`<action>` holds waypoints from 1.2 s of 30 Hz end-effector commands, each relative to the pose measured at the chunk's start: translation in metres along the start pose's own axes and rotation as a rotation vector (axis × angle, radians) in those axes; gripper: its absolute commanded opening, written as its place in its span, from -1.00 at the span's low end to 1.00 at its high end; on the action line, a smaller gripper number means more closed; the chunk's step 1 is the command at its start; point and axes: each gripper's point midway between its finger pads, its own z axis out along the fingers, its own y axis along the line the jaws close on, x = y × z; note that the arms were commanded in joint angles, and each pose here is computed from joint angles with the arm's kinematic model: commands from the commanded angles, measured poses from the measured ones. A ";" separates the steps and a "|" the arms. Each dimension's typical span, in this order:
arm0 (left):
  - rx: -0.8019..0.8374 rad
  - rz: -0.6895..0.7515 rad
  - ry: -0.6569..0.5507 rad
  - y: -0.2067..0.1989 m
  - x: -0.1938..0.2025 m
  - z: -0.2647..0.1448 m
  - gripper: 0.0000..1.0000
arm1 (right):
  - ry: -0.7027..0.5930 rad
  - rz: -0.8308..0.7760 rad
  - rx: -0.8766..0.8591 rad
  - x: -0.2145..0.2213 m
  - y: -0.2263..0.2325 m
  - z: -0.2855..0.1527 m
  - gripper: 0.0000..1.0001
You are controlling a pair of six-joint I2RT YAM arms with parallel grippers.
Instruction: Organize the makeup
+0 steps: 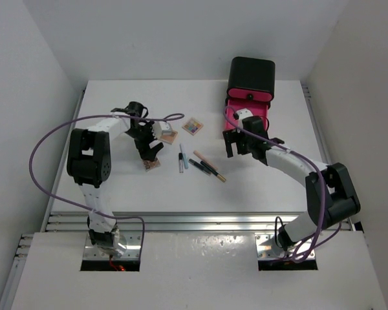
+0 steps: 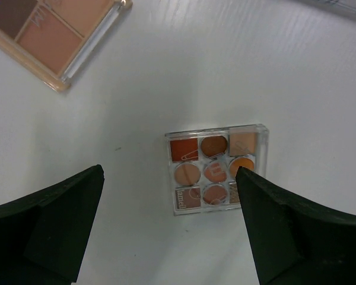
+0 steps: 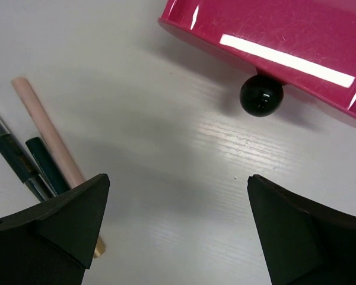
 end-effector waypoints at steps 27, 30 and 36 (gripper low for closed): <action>0.027 -0.179 0.192 -0.047 0.039 0.025 0.99 | -0.016 -0.029 0.075 -0.004 -0.014 -0.021 1.00; -0.014 -0.175 0.196 -0.043 0.035 0.019 0.99 | -0.009 -0.027 0.082 -0.003 -0.016 -0.020 1.00; -0.078 -0.149 0.186 -0.042 0.021 0.011 0.99 | 0.021 -0.041 0.092 0.003 -0.017 -0.018 1.00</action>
